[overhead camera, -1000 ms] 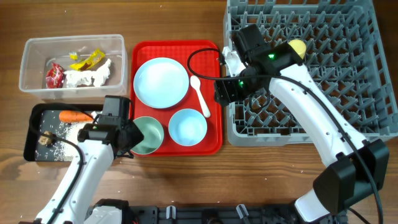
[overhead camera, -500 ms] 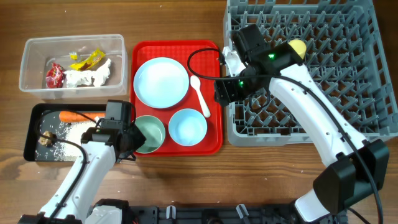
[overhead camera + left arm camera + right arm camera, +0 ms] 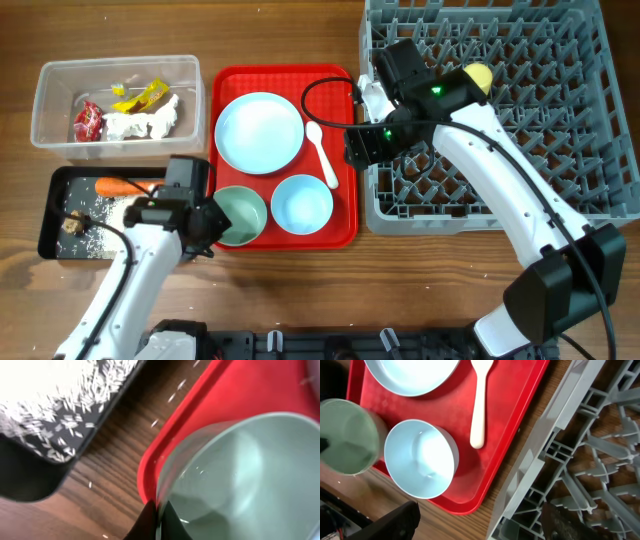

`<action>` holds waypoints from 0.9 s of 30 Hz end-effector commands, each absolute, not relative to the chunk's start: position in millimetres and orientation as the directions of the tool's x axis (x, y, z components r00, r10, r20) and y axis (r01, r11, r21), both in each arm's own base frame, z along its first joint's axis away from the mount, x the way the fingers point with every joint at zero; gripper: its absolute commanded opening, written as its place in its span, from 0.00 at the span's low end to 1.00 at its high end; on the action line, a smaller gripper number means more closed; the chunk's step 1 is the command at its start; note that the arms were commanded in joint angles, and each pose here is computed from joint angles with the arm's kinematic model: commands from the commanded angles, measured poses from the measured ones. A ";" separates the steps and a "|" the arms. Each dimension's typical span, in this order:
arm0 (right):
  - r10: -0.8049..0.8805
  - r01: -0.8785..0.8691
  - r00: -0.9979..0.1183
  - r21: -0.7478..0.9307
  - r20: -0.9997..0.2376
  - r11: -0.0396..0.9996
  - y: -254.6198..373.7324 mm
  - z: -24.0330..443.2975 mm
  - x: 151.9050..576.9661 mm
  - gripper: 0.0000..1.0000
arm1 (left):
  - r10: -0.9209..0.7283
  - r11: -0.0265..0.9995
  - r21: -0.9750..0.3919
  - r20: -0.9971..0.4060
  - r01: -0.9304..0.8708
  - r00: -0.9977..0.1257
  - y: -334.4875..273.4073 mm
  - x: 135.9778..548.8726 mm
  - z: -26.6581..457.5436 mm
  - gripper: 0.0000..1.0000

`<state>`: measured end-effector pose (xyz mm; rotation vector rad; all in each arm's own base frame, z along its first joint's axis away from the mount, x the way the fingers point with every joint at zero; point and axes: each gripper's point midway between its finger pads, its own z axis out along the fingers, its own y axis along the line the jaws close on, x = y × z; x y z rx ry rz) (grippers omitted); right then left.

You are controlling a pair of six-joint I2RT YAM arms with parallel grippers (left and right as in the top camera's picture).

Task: Sort waste into correct bins and load items into the dishwasher rack
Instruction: 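Grip the green bowl rim with the left gripper, then lift the green bowl with the left gripper toward the right gripper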

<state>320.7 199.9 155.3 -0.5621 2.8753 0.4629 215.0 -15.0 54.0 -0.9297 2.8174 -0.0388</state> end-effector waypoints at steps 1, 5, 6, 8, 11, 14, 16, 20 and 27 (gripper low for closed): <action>-0.346 -0.407 -0.907 0.293 -0.239 0.865 206.5 152.4 323.3 0.80 | -0.566 0.821 -0.105 -0.282 -0.561 -0.775 -5.5 237.5 103.1 0.04; -0.343 -0.427 -0.898 0.359 -0.275 0.830 221.1 159.2 325.9 0.78 | -0.569 0.821 -0.182 -0.327 -0.541 -0.754 -11.8 249.1 134.5 0.04; -0.343 -0.429 -0.897 0.365 -0.279 0.826 222.5 159.9 326.4 0.78 | -0.570 0.821 -0.208 -0.332 -0.531 -0.752 -15.1 251.9 141.0 0.04; -0.341 -0.429 -0.897 0.366 -0.282 0.826 222.9 160.3 327.2 0.77 | -0.571 0.821 -0.265 -0.332 -0.507 -0.751 -24.1 257.6 151.2 0.04; -0.346 -0.439 -0.896 0.433 -0.280 0.787 233.5 165.4 320.8 0.77 | -0.546 0.826 -0.345 -0.298 -0.445 -0.783 -47.7 261.7 155.0 0.04; -0.355 -0.462 -0.886 0.487 -0.299 0.741 244.3 172.2 318.2 0.77 | -0.506 0.847 -0.367 -0.331 -0.385 -0.797 -63.3 268.4 160.2 0.04; -0.386 -0.502 -0.865 0.529 -0.321 0.684 252.9 178.3 312.8 0.77 | -0.486 0.855 -0.375 -0.339 -0.358 -0.806 -71.4 269.8 161.4 0.04; -0.382 -0.511 -0.859 0.540 -0.341 0.669 256.7 181.5 315.3 0.76 | -0.438 0.875 -0.374 -0.343 -0.307 -0.831 -89.1 271.8 158.5 0.04; -0.413 -0.539 -0.837 0.415 -0.358 0.733 254.0 170.5 321.3 0.73 | -0.404 0.886 -0.384 -0.359 -0.261 -0.841 -105.4 282.4 154.8 0.04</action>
